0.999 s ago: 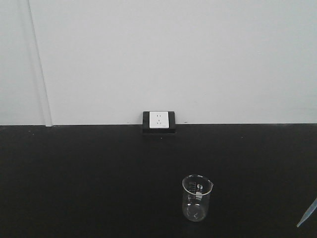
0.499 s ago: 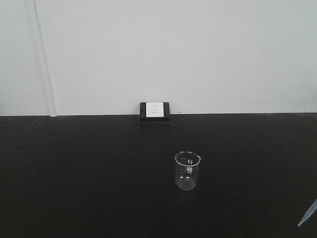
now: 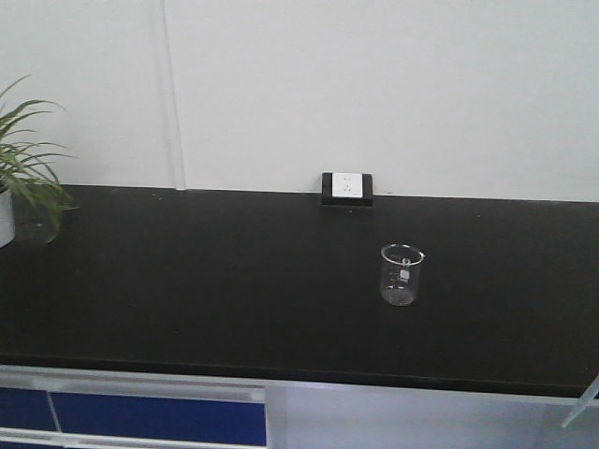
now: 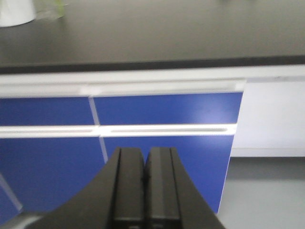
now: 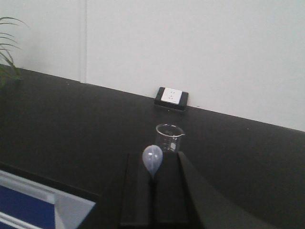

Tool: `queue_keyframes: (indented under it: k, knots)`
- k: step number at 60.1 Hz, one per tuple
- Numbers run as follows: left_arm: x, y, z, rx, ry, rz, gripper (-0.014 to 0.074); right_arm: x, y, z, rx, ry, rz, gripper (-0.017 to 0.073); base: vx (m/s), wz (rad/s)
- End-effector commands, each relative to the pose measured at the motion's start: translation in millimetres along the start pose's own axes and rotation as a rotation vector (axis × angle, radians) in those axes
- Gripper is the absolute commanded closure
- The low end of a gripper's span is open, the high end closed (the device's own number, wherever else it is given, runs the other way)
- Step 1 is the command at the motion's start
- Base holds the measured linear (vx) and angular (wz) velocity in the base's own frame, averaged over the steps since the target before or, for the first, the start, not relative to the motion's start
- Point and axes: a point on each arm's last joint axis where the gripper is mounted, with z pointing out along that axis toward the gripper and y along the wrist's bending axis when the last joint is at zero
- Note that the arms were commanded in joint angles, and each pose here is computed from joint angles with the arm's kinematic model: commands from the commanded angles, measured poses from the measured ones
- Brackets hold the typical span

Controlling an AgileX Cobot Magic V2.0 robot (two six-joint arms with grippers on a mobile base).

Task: Grab transparent chemical and place on left bench
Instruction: 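Drive the base to the bench with white trays, holding the pipette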

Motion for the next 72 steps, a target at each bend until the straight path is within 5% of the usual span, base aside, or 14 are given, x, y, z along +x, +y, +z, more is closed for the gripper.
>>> queue_keyframes:
  k: [1, 44, 72]
  knots:
    - [-2.8, 0.1, -1.3, -0.002, -0.081, -0.009, 0.0597, -12.1, 0.3, -1.0, -0.014, -0.046, 0.000, 0.0559, -0.36, 0.33]
    - [-2.8, 0.1, -1.3, -0.002, -0.081, -0.009, 0.0597, -12.1, 0.2, -1.0, -0.014, -0.046, 0.000, 0.0559, -0.32, 0.34]
    - [-2.8, 0.1, -1.3, -0.002, -0.081, -0.009, 0.0597, -12.1, 0.2, -1.0, -0.014, -0.046, 0.000, 0.0559, -0.21, 0.70]
